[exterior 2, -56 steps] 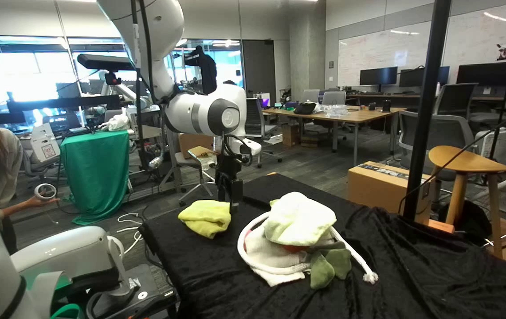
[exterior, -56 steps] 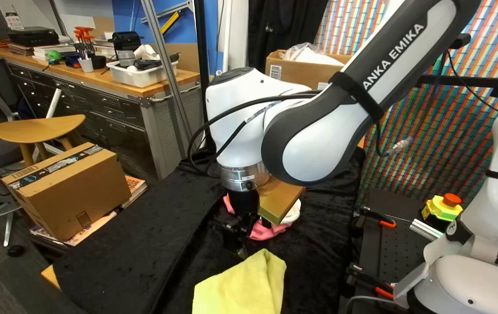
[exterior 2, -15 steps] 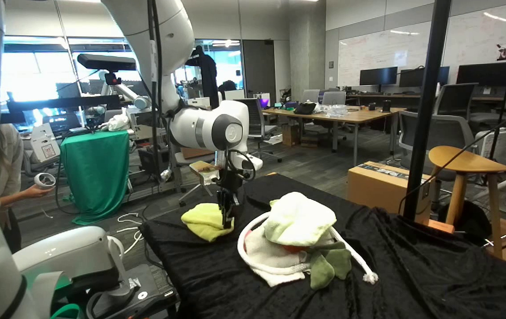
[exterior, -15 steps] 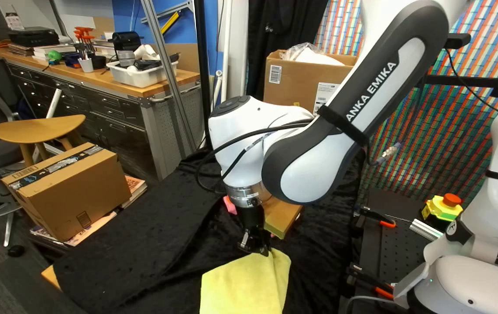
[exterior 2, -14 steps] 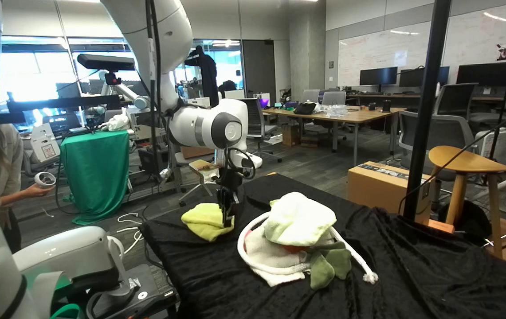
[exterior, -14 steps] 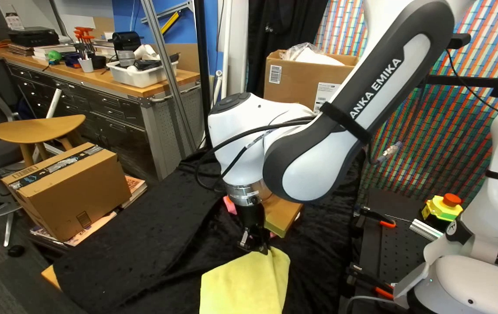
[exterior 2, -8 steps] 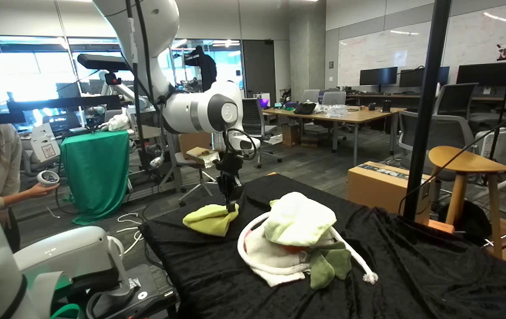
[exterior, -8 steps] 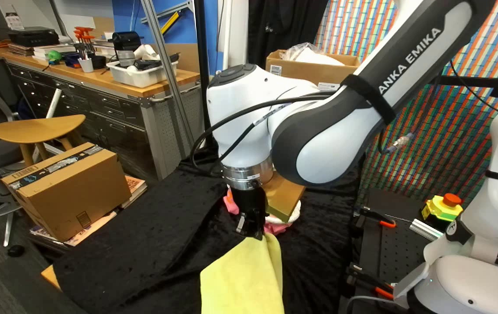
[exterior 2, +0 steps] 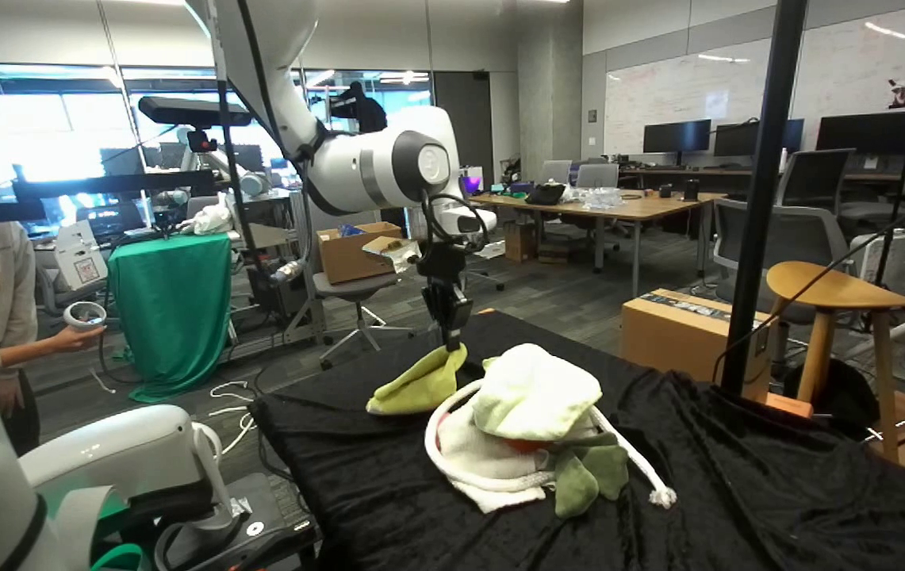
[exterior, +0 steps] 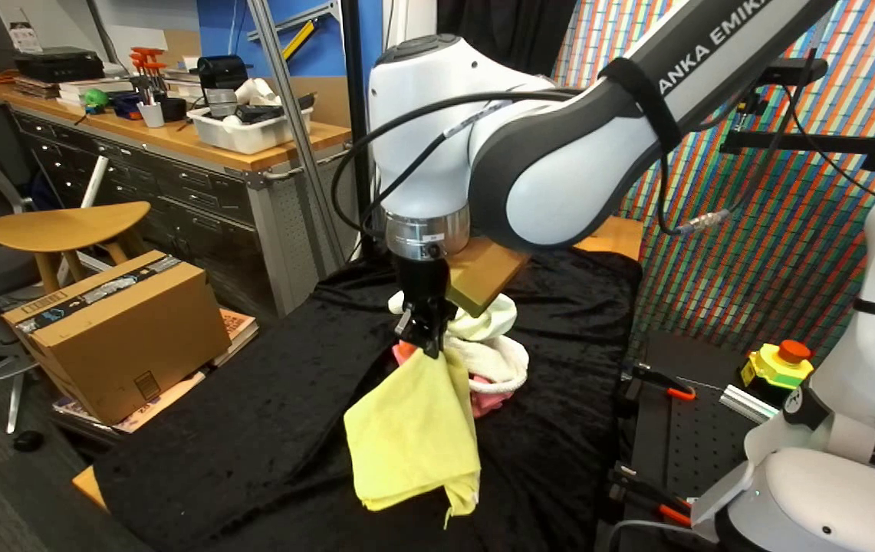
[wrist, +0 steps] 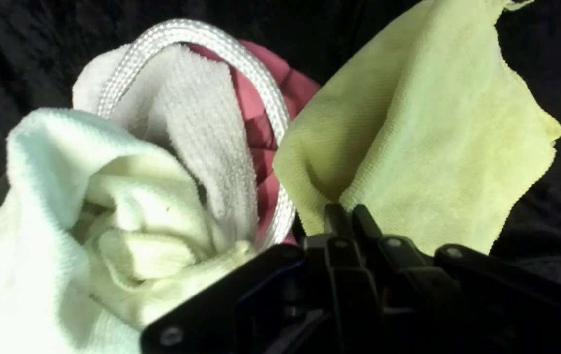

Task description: Put all the objects together at the center of the table

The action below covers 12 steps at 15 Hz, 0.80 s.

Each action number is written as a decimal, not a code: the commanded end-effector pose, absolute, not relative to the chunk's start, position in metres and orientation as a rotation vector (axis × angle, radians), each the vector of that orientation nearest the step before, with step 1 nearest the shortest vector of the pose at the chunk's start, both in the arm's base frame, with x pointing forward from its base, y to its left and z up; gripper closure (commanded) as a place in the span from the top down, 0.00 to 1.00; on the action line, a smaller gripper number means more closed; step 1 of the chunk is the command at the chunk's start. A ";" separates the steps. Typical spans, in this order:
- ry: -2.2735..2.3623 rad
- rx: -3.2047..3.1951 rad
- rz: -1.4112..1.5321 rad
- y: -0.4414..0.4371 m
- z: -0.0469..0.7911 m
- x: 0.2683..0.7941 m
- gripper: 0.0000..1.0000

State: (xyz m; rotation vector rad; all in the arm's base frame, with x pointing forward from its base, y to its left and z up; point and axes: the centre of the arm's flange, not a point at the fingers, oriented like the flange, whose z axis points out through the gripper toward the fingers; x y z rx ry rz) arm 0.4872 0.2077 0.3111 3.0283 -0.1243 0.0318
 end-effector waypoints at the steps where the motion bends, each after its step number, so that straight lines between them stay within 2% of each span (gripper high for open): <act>1: -0.266 3.025 0.117 0.181 0.347 0.503 0.05; 4: -0.374 3.025 0.176 0.156 0.371 0.509 0.05; 12: -0.592 2.961 0.213 0.100 0.412 0.481 0.05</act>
